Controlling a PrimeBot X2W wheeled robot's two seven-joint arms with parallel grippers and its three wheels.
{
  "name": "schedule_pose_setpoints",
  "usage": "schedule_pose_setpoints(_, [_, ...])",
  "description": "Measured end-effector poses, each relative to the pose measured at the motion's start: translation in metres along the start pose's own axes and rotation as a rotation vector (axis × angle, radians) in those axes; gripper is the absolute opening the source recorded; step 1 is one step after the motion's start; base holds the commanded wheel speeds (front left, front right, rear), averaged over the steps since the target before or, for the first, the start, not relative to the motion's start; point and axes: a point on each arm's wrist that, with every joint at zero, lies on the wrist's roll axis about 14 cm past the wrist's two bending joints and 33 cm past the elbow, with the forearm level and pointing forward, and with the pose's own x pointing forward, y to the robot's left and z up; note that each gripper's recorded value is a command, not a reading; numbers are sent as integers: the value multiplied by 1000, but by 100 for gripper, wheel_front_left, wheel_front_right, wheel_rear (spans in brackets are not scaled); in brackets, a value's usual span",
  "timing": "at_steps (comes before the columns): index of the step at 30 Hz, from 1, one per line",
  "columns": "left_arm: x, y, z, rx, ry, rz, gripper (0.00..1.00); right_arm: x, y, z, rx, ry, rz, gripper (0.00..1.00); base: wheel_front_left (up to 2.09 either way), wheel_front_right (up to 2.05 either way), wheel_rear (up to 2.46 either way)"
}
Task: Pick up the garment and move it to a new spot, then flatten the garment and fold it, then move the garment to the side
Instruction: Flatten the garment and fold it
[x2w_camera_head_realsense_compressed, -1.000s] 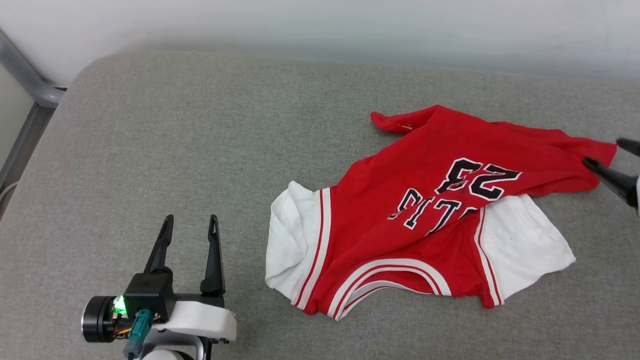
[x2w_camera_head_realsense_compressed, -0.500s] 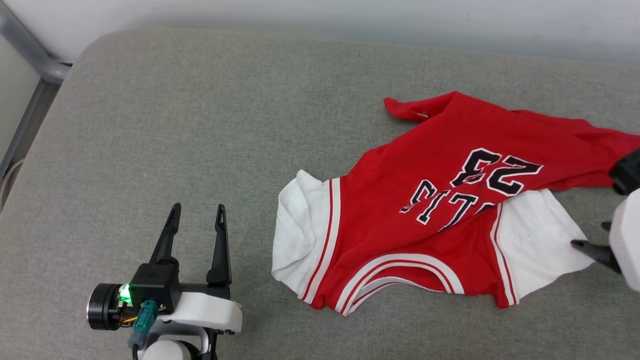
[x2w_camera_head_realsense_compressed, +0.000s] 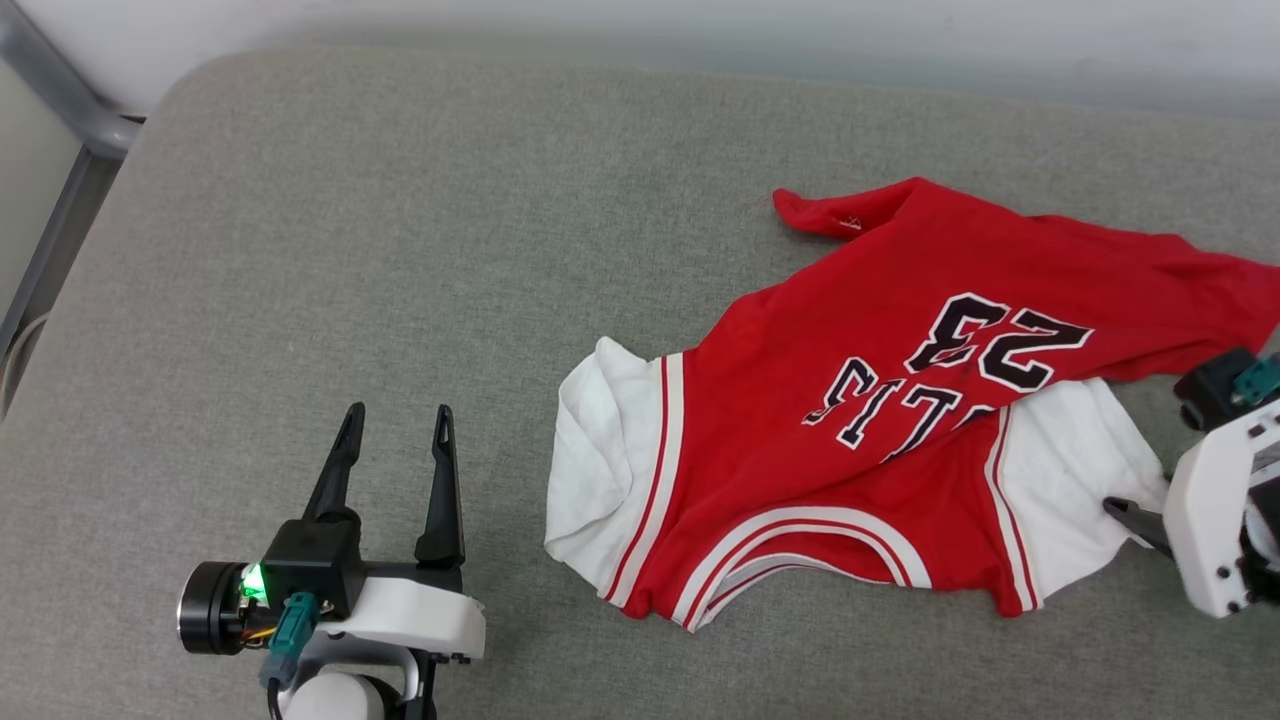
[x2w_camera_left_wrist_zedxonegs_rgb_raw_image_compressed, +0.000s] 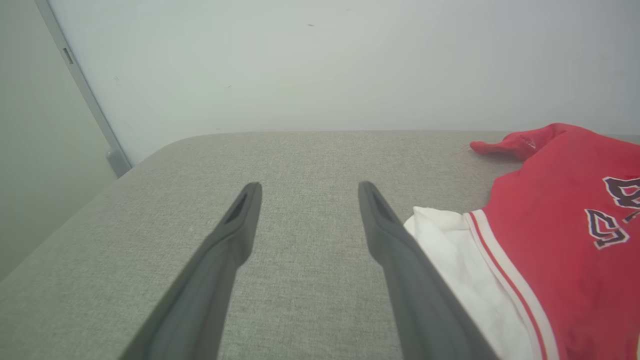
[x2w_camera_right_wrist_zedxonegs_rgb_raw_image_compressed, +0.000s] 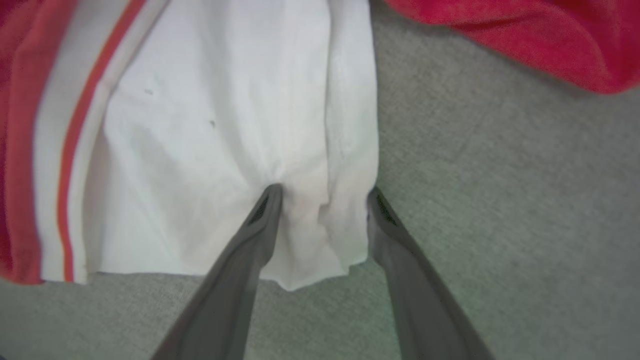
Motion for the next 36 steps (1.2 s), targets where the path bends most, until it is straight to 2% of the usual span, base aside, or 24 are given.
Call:
schedule_pose_setpoints(5, [-4, -3, 7, -9, -18, -10, 100, -16, 16, 15, -1, -146, 27, 0, 0, 0, 0])
schedule_pose_setpoints(10, [-14, -3, 14, -18, -36, -12, 100, -52, 19, 29, 36, -316, 36, 0, 0, 0, 0])
schedule_pose_setpoints(16, [-21, -6, 17, -26, -45, -25, 100, -85, -2, -4, 137, -360, -34, 0, 0, 0, 0])
schedule_pose_setpoints(20, [-22, -10, 17, -30, -47, -41, 100, -98, -23, -32, 224, -352, -104, 0, 0, 0, 0])
schedule_pose_setpoints(29, [-25, -9, 13, -29, -33, -45, 100, -91, -51, -127, 471, -167, -223, 0, 0, 0, 0])
schedule_pose_setpoints(34, [-27, -5, 8, -27, -18, -34, 100, -84, -56, -156, 534, -103, -267, 0, 0, 0, 0])
schedule_pose_setpoints(35, [-27, -4, 8, -26, -17, -32, 100, -83, -55, -157, 544, -110, -269, 13, 0, 0, 0])
schedule_pose_setpoints(36, [-27, -4, 9, -27, -18, -32, 100, -82, -55, -156, 549, -122, -271, 93, 0, 0, 0])
